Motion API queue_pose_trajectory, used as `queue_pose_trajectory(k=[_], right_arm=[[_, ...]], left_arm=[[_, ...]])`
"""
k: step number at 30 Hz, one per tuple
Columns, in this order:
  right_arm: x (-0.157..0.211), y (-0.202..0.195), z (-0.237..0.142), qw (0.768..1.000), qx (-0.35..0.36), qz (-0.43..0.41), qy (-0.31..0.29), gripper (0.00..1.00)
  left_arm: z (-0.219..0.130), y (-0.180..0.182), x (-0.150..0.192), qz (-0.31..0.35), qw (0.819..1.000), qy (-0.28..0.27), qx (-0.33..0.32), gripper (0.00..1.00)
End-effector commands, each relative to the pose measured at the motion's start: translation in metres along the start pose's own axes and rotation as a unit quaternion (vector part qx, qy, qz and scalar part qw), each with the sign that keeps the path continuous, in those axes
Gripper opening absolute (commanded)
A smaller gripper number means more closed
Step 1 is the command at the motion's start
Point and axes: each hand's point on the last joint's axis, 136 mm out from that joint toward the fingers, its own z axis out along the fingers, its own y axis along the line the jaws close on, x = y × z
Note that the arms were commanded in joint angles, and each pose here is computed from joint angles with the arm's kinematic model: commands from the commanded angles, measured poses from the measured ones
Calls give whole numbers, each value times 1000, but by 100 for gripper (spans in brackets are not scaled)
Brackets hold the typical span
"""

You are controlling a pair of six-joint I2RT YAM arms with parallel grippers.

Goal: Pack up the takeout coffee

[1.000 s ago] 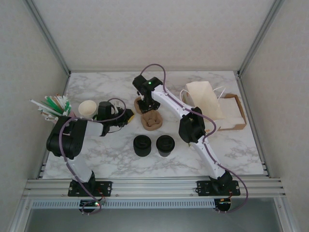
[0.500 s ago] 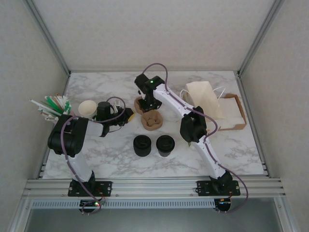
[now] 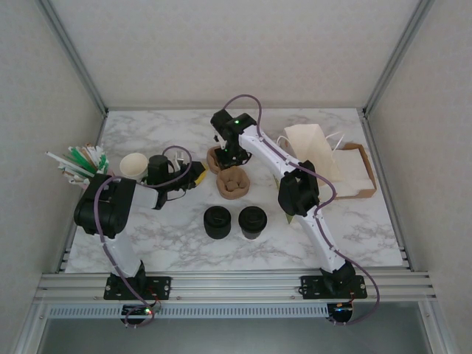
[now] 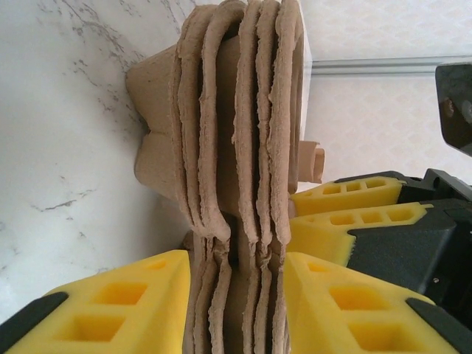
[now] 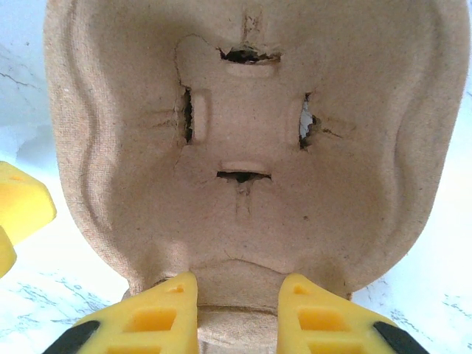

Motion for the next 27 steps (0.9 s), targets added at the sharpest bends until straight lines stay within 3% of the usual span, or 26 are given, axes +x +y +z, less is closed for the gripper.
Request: queue_pose_trajectory(k=[1,27], right_arm=[[-2,8,-26,1000,-22,5,-18,21],[1,12,-25,999,-35,6,-15,20]], left_arm=[[2,-3,1,3,1000,8,19,39],[12,-9,4,1,998,20,51,41]])
